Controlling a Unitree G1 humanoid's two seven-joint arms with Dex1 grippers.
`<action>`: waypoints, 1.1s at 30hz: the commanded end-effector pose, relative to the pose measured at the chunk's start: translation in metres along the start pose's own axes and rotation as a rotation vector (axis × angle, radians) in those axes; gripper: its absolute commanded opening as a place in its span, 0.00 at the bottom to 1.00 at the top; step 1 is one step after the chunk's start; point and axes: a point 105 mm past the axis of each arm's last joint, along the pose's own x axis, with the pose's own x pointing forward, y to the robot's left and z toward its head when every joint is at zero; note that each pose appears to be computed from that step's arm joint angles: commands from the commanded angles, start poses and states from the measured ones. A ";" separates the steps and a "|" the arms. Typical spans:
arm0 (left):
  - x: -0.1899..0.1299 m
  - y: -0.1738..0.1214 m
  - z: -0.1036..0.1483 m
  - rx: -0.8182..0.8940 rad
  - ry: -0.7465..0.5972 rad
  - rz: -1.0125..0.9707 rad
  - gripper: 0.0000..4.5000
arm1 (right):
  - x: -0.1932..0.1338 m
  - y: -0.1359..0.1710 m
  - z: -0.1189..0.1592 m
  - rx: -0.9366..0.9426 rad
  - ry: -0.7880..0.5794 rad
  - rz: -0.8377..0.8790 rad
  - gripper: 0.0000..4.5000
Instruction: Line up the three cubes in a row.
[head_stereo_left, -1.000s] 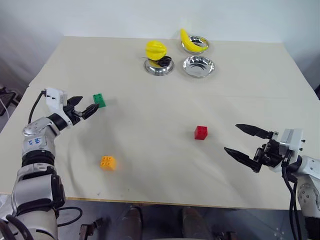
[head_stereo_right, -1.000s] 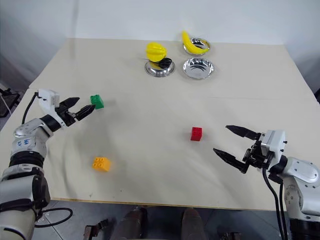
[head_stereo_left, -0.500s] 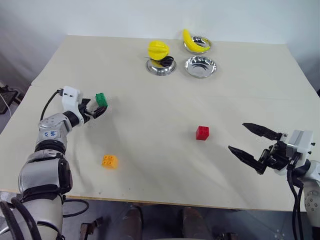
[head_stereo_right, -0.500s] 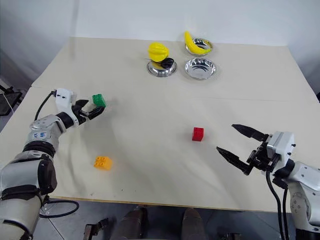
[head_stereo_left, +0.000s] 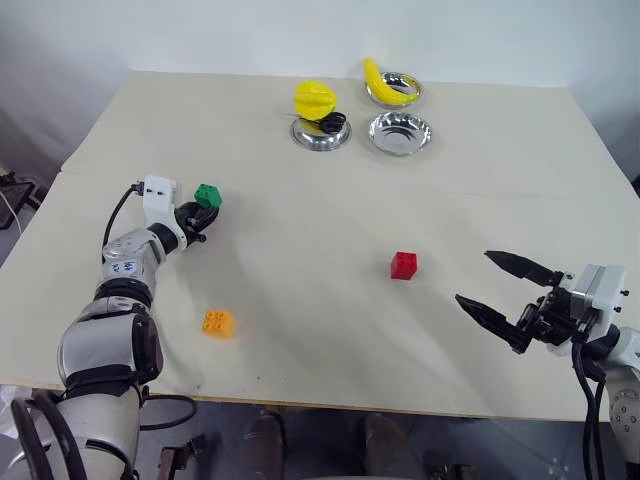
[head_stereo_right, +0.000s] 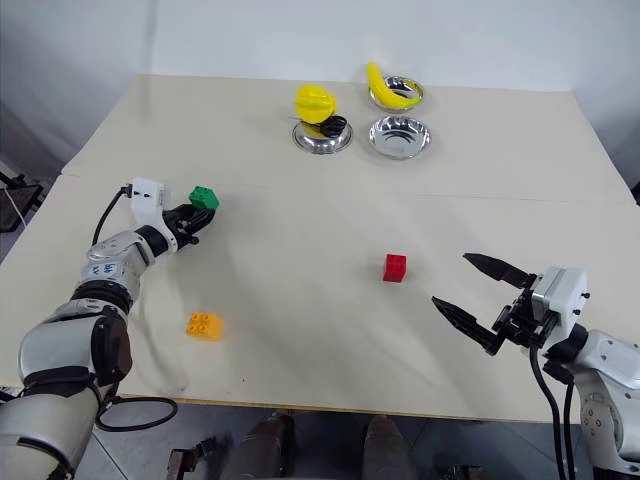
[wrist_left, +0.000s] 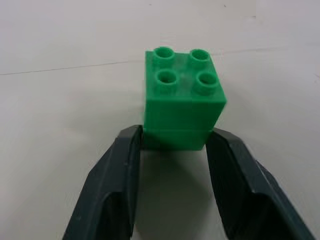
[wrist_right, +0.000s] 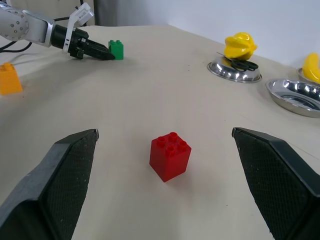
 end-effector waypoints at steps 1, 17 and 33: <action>0.000 0.001 0.003 -0.022 -0.033 0.012 0.49 | 0.002 0.004 0.010 -0.021 -0.038 0.013 1.00; 0.000 -0.004 0.009 -0.017 -0.062 -0.034 0.33 | 0.002 0.007 0.004 -0.010 -0.029 0.022 1.00; -0.012 -0.168 0.040 0.557 -0.066 -1.183 0.33 | -0.068 0.010 0.006 -0.007 0.169 -0.064 1.00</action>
